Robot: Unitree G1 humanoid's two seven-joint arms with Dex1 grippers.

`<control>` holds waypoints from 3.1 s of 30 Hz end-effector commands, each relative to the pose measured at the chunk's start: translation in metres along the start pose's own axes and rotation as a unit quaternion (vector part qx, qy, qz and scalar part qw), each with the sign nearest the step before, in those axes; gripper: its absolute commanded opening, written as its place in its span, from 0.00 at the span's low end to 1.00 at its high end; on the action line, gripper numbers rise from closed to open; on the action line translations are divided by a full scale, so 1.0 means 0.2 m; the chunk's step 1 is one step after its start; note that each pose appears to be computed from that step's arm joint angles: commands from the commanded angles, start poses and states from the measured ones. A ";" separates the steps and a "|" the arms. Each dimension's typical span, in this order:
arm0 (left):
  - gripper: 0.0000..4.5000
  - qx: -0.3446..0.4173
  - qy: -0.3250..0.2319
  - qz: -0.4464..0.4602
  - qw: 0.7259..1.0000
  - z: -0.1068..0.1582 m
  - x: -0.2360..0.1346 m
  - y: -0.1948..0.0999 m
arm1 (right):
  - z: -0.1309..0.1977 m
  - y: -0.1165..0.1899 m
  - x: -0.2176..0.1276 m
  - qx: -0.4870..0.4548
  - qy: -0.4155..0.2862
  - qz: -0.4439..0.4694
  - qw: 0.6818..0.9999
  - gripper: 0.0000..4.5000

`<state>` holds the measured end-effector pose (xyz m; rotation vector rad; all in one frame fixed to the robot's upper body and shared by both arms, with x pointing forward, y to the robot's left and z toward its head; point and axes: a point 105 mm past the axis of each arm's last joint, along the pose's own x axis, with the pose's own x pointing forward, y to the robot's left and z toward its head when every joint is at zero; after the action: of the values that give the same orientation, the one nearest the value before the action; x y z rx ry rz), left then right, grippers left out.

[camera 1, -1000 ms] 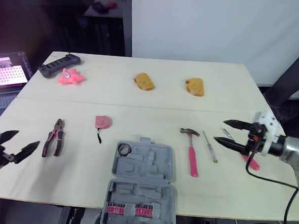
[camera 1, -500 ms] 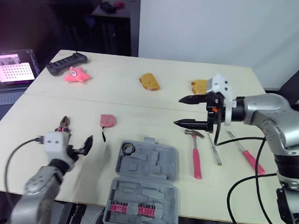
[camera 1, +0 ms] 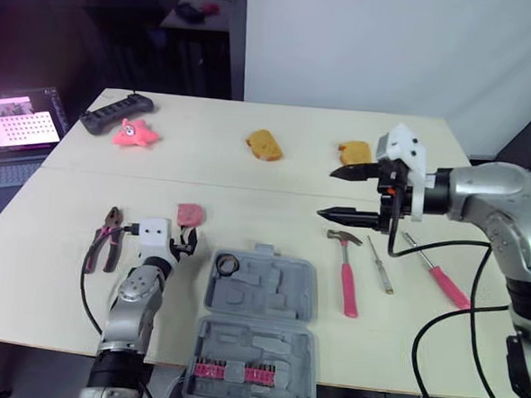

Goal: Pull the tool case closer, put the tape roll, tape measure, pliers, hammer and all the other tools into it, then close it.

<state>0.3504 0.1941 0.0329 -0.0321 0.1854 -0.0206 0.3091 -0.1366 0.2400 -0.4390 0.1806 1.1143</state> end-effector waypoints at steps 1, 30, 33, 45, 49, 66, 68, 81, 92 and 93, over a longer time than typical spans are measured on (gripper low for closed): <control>0.81 -0.005 -0.010 -0.012 1.000 0.01 0.03 -0.03 | 0.08 0.01 -0.03 -0.026 -0.021 -0.011 0.999 1.00; 0.01 0.053 0.130 -0.092 0.986 -0.28 -0.77 0.14 | -0.05 0.12 0.13 0.007 -0.019 0.066 0.998 1.00; 0.01 0.044 0.151 -0.092 0.983 -0.32 -0.88 0.14 | -0.04 0.15 0.15 0.005 -0.024 0.092 0.995 1.00; 0.01 0.046 0.161 -0.082 0.983 -0.35 -0.97 0.15 | 0.00 0.26 0.12 0.003 -0.028 0.192 0.981 1.00; 0.01 0.069 0.166 -0.064 0.982 -0.35 -0.97 0.21 | 0.02 0.31 0.10 -0.025 -0.033 0.237 0.971 1.00; 0.98 0.152 0.077 -0.328 0.929 0.11 -1.05 0.28 | -0.05 0.33 0.10 -0.024 -0.008 0.262 0.965 1.00; 0.98 0.252 0.085 -0.381 0.885 0.14 -0.97 0.30 | -0.04 0.34 0.10 -0.026 -0.011 0.256 0.966 1.00; 0.98 0.323 0.099 -0.501 0.797 0.03 -0.70 0.28 | -0.03 0.37 0.05 -0.012 -0.008 0.204 0.979 1.00; 0.98 0.338 0.102 -0.519 0.778 -0.05 -0.58 0.26 | -0.02 0.33 -0.01 -0.012 0.006 0.168 0.986 1.00; 0.98 0.339 0.102 -0.519 0.778 -0.05 -0.58 0.27 | -0.02 0.33 -0.01 -0.012 0.007 0.167 0.986 1.00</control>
<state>0.2355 0.2485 0.0405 0.5888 0.3623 -1.2084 0.2530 -0.1153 0.2090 -0.4224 0.2978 1.4469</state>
